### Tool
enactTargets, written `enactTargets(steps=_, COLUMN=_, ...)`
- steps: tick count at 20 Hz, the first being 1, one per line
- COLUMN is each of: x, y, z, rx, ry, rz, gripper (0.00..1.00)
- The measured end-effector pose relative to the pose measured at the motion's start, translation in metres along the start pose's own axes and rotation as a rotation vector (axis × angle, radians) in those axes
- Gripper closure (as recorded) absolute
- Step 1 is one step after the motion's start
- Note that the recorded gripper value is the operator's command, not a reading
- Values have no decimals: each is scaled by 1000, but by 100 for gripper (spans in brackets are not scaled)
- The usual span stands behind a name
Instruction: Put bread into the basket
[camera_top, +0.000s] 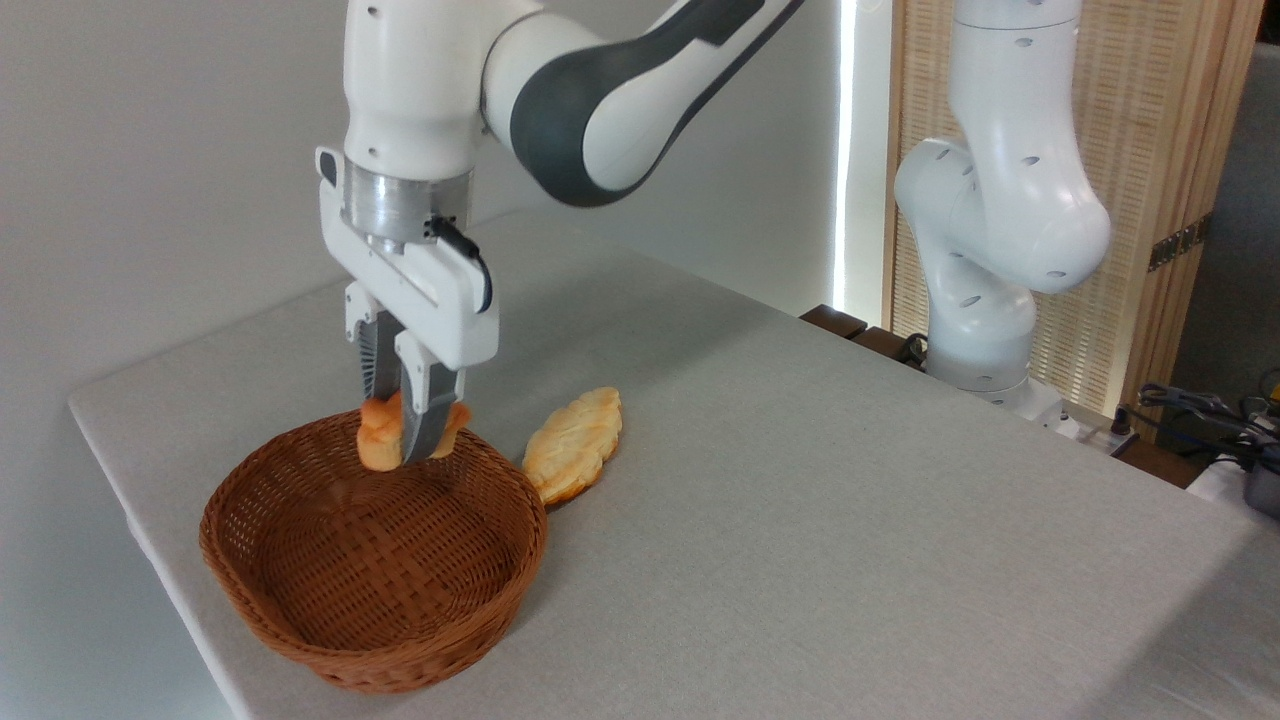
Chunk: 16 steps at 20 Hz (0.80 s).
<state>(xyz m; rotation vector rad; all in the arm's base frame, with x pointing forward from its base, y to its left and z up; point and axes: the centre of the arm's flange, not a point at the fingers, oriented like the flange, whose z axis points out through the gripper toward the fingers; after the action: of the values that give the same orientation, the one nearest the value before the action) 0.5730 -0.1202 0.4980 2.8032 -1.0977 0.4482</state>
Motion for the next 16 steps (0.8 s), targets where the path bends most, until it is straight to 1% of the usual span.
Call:
enactTargets(steps=5, x=3, y=-3, z=10, rx=10, ry=7, rz=0, gripper=0)
enactTargets(steps=16, x=8, y=-2, z=1, rx=17, ry=21, rz=5, gripper=0)
